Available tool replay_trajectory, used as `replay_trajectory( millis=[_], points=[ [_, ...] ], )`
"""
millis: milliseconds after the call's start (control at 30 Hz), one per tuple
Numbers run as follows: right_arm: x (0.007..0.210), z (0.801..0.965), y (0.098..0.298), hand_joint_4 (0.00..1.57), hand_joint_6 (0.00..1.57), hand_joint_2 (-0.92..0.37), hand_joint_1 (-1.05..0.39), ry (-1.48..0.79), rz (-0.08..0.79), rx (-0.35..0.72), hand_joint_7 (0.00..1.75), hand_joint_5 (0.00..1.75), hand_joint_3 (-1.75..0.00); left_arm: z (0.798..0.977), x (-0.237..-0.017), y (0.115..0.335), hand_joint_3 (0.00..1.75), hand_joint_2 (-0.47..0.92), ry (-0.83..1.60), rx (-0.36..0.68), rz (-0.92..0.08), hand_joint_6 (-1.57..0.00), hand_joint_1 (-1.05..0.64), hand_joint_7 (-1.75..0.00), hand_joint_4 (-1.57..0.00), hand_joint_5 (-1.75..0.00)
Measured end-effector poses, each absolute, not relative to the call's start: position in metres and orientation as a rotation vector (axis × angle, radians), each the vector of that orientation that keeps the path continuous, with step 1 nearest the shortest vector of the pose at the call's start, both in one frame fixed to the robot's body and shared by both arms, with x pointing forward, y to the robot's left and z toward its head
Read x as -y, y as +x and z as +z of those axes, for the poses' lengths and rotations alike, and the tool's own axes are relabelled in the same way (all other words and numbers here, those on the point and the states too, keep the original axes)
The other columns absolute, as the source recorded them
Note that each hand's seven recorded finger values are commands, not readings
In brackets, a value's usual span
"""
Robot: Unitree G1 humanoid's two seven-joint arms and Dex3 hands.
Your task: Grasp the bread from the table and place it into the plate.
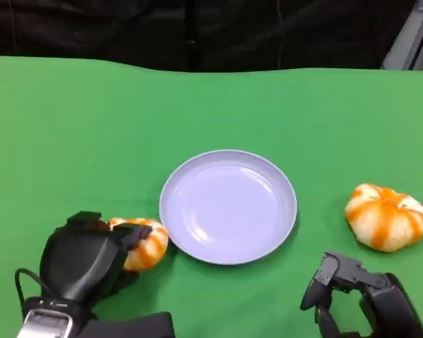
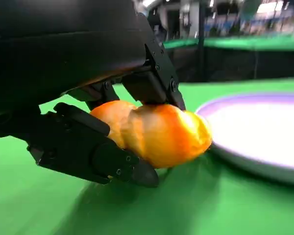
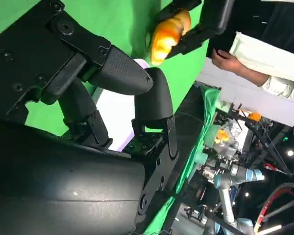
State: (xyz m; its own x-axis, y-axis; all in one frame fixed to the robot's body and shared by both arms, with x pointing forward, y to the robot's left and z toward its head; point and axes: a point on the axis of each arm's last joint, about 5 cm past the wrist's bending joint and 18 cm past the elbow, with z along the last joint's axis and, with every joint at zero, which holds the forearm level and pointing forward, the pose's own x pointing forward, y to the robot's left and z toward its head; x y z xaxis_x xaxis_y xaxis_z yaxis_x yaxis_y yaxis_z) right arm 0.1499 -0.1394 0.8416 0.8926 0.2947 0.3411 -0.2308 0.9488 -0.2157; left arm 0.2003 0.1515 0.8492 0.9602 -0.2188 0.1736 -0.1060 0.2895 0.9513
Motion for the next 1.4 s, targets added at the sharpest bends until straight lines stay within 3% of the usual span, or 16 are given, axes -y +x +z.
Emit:
replay_trajectory(
  millis=[67,233,567,800,1100,1400],
  points=[
    [0.139,0.842,0.150,0.76,0.71,-0.38,-0.49,-0.173,0.274,0.380,1.57,1.75,-1.45,0.849,-0.152,0.200,0.86,0.57,1.261,0.321,-0.053,-1.04,-0.15,-0.82,-0.97,-1.37],
    [0.139,0.842,0.150,0.77,0.71,-0.38,-0.48,-0.173,0.275,0.380,1.57,1.75,-1.45,0.847,-0.158,0.195,0.89,0.52,1.244,0.351,-0.003,-0.99,-0.14,-0.93,-0.95,-1.45],
    [0.139,0.842,0.150,0.76,0.71,-0.37,-0.48,-0.173,0.275,0.381,1.58,1.75,-1.48,0.845,-0.164,0.185,0.85,0.49,1.237,0.374,0.056,-0.98,-0.13,-0.97,-0.96,-1.41],
    [0.139,0.842,0.150,0.76,0.71,-0.36,-0.48,-0.173,0.275,0.379,1.57,1.75,-1.49,0.854,-0.164,0.183,0.67,0.57,1.213,0.424,0.114,-0.93,-0.13,-1.09,-0.92,-1.57],
    [0.139,0.842,0.150,0.77,0.71,-0.36,-0.48,-0.179,0.277,0.379,1.58,1.75,-1.48,0.866,-0.159,0.191,0.87,0.48,1.184,0.499,0.158,-0.91,-0.16,-1.10,-0.91,-1.56],
    [0.139,0.842,0.150,0.77,0.71,-0.36,-0.49,-0.176,0.275,0.379,1.58,1.75,-1.49,0.877,-0.146,0.203,1.01,0.43,1.142,0.556,0.191,-0.98,-0.16,-0.98,-0.95,-1.50]
  ],
)
